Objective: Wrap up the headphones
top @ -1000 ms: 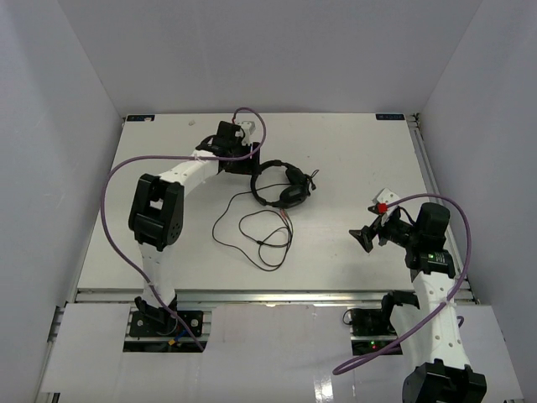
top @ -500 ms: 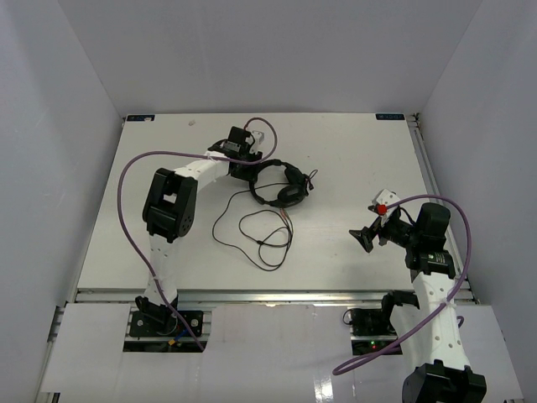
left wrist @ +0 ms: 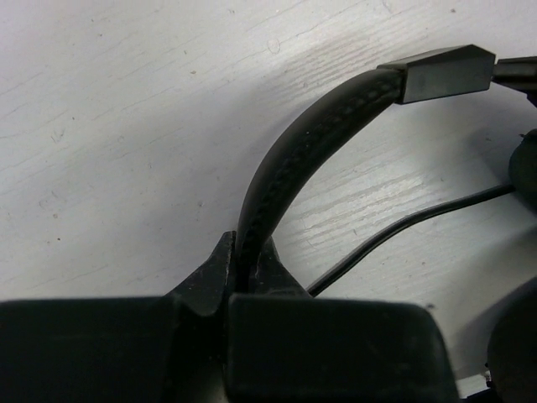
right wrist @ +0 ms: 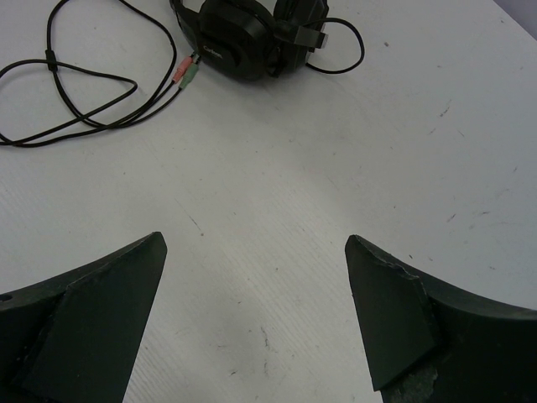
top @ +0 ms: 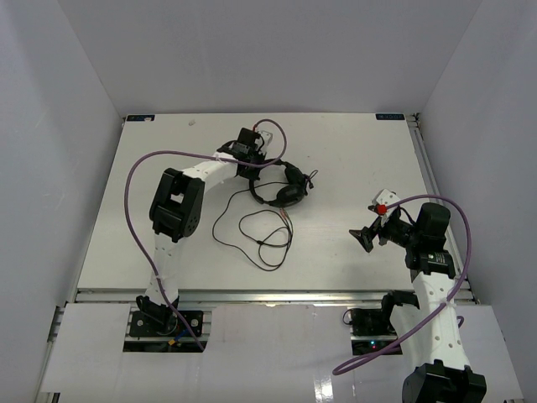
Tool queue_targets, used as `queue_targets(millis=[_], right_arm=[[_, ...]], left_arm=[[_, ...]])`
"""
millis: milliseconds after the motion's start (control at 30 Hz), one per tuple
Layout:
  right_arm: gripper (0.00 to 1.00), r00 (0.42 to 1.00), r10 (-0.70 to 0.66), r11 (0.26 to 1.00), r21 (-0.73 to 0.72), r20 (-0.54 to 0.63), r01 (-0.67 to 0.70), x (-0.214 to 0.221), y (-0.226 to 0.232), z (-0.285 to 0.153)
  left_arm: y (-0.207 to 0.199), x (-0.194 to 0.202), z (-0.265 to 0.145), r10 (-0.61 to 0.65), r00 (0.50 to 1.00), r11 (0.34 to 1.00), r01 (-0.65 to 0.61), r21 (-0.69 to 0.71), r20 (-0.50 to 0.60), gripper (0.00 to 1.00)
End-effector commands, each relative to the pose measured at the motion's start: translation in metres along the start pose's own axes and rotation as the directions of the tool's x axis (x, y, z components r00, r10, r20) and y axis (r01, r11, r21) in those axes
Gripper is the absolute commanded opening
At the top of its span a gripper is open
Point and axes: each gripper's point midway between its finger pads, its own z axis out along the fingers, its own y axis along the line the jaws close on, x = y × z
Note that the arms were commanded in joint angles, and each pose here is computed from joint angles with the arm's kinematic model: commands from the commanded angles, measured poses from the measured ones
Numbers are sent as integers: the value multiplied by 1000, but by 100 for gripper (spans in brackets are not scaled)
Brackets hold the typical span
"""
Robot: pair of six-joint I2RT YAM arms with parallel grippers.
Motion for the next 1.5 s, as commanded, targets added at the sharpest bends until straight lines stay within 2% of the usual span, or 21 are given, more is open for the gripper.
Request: queue_targets(millis=[0,167,233,267,333,400,567,667,800,867,967,1167,1333,1467], right_arm=[[94,999,-27,1000,5,17,27,-2,-3,1],[93,998,-41,996,-73,51,45,-4,15,1],[91,995,-60,989,-133,85,71,-7,29,0],[91,990,-81,981,-168,114,100,-10,36,-1],[90,986,-86,969,-217,140,115,-11,47,-2],[90,978,-106,957,-249,181,150,-18,53,-3],[90,959,-113,931,-311,262,194,-39,60,-6],[90,951,-85,922,-339,299,188,-75,51,-8],[90,965,56,918,-392,256,51,-115,42,5],[90,958,85,906,-421,273,39,-132,42,12],[90,957,171,898,-437,235,-53,-140,36,24],[90,962,199,861,-503,188,-80,-144,53,49],[90,961,162,879,-476,224,-37,-167,53,75],[90,947,112,835,-545,300,74,-193,65,86]], left_arm=[[-1,-17,-23,13,998,1000,-12,-3,67,0],[-8,-36,-76,-15,982,999,7,41,189,0],[-15,-39,-106,-34,968,996,13,87,247,0],[-19,-49,-133,-56,949,993,20,117,309,0],[-26,-31,-158,-84,940,987,33,159,330,0],[-31,-31,-200,-125,906,977,42,208,405,0],[-36,27,-233,-181,902,963,82,255,393,0],[-51,43,-257,-230,892,934,90,346,388,0],[-72,50,-289,-320,868,870,110,480,380,0],[-78,45,-305,-358,851,842,116,527,384,0],[-86,27,-331,-411,825,799,121,589,388,0],[-81,-38,-394,-494,733,775,127,619,468,0],[-77,-85,-431,-550,667,754,137,642,503,0],[-74,-105,-444,-575,635,746,149,649,516,0]])
